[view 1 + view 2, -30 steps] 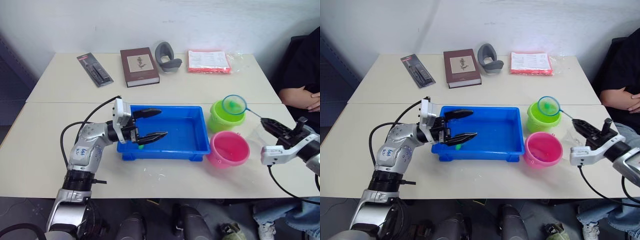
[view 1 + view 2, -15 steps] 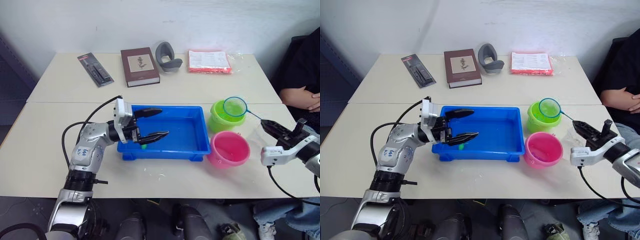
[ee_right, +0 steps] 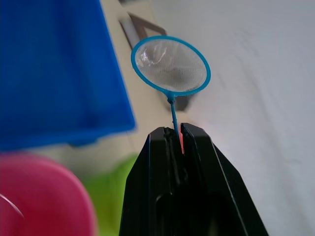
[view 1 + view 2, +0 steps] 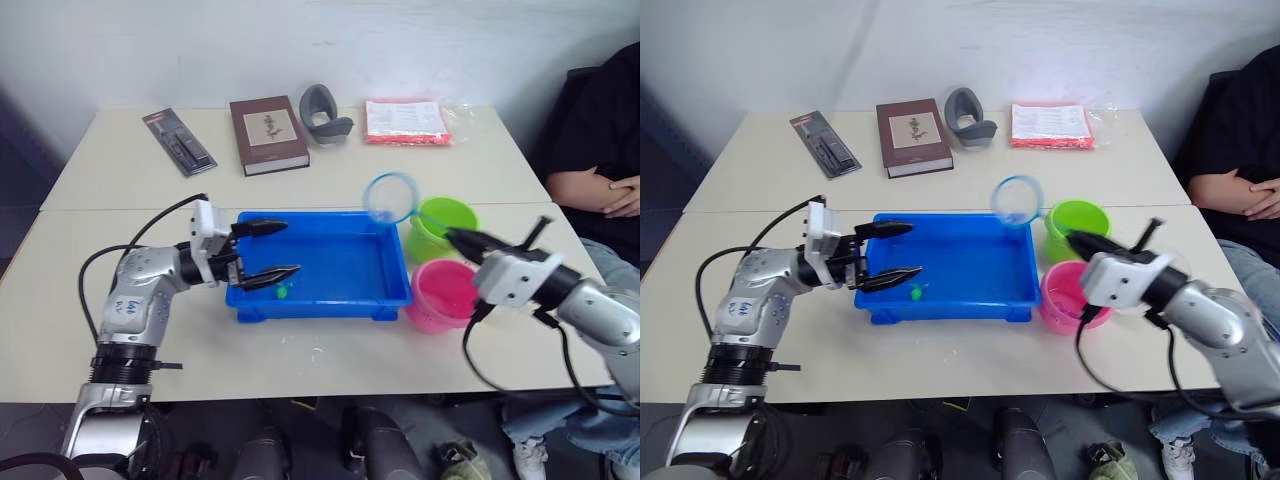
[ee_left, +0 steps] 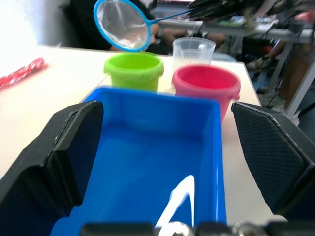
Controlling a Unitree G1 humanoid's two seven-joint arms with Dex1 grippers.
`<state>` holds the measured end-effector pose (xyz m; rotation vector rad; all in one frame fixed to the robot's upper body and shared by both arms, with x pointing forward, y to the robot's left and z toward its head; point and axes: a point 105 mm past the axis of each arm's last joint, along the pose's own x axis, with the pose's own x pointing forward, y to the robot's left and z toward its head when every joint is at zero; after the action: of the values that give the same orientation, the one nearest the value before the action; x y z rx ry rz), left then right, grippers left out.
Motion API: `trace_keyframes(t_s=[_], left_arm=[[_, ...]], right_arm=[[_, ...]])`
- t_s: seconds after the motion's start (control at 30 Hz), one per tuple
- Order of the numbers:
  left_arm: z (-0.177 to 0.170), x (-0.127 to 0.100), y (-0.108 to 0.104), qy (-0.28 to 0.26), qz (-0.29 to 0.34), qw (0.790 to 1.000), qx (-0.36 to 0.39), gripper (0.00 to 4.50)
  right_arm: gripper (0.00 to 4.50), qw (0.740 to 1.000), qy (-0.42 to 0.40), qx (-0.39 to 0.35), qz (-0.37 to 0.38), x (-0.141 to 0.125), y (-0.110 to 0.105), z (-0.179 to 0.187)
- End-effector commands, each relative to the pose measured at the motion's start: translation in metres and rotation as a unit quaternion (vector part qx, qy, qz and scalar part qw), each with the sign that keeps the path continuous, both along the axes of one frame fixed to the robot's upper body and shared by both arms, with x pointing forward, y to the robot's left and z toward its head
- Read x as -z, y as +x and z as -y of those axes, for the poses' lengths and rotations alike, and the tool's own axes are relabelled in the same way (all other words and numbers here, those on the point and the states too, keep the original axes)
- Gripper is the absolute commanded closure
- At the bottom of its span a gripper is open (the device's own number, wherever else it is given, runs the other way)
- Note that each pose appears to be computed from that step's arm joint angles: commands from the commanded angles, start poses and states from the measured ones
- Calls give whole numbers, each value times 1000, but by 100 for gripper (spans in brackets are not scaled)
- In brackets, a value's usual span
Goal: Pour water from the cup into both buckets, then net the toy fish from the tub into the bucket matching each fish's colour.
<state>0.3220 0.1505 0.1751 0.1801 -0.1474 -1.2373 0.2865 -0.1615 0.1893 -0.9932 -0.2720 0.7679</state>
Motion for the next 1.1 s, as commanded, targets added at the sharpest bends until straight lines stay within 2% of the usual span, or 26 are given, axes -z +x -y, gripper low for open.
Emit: trace_keyframes(t_s=[0.03,0.1,0.2,0.37,0.53,0.8,0.9,1.0,1.1], left_arm=[[-24,-5,-3,24,21,999,-14,1],[-31,-2,-6,40,19,999,-13,1],[-42,2,-12,57,12,998,-10,1],[-51,6,-24,82,-1,997,10,1],[-53,6,-28,97,-11,995,21,1],[-57,5,-28,104,-13,994,15,1],[-57,4,-27,104,-11,994,12,1],[-56,4,-27,104,-10,994,12,1],[-55,3,-26,95,-9,995,8,1]], right_arm=[[450,997,4,-30,-66,3,2,-25],[450,995,-38,-32,-92,15,6,-29],[450,990,-109,-47,-81,26,18,-34],[450,979,-164,-56,-108,36,42,-44],[450,970,-169,-105,-142,42,45,-66],[450,957,-146,-159,-196,43,39,-83],[450,959,-87,-163,-215,38,37,-90],[450,960,-66,-162,-219,36,33,-90],[450,961,4,-158,-227,24,26,-88]])
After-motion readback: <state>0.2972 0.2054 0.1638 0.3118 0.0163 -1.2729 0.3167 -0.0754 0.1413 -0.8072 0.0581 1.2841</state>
